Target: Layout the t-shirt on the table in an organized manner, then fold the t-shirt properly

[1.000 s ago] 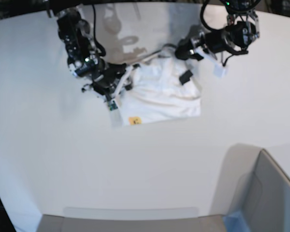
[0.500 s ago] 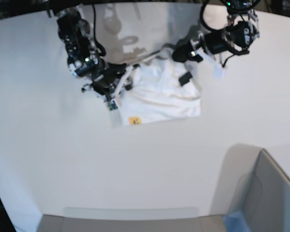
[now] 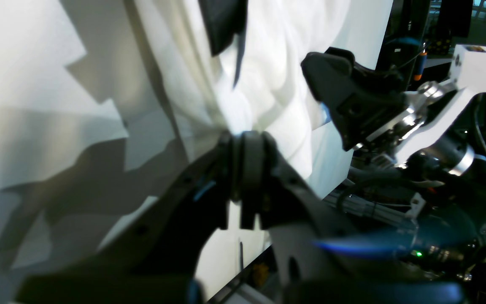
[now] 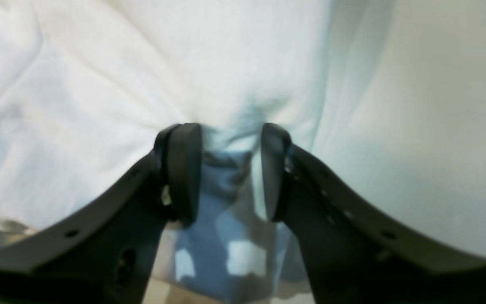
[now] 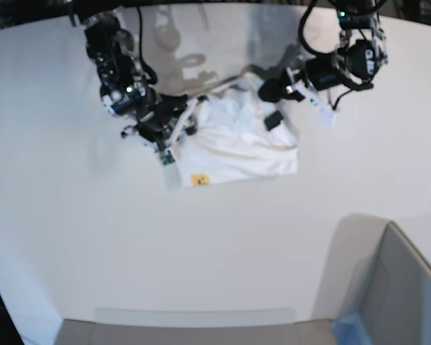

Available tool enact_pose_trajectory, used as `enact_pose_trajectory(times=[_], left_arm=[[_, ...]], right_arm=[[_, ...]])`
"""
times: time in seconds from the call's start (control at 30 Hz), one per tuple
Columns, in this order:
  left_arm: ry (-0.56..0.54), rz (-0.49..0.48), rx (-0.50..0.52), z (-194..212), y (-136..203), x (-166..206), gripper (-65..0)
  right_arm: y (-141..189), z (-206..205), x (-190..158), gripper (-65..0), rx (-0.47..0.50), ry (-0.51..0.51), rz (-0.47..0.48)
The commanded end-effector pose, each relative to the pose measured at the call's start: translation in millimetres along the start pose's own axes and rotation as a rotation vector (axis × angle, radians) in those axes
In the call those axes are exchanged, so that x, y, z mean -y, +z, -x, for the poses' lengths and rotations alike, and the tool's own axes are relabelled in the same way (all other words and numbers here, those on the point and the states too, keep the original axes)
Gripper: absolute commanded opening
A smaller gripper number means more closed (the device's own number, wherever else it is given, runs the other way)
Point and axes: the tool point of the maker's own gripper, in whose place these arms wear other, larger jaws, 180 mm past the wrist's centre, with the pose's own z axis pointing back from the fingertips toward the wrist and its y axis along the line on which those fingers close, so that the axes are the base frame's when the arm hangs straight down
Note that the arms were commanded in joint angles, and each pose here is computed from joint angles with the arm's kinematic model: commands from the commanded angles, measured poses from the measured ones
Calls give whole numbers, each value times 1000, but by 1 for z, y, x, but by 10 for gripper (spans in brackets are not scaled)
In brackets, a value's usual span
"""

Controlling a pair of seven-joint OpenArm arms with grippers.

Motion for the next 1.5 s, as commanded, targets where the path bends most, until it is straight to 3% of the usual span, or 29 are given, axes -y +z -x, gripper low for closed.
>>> enact_pose_trajectory(times=[0.0,0.47,0.73,1.07,1.47], left_arm=[[-1,23,-1,-2,3,7,-650],[-108,-87,-6,-29,29,-13,-650],[-75,-102,6,-32,31,-23,-650],[-33,-127,166,-68,67,-34,-650],[-34,-134,156,-66,65,-36,-650]], right_arm=[[3,-12,2,-407,37,9,2],[4,-12,1,-407,37,7,0],[4,-12,0,-407,40,6,-3],[23,-38,-9,-407,132,29,-14],[27,-44,-12,-407,152,32,-19]])
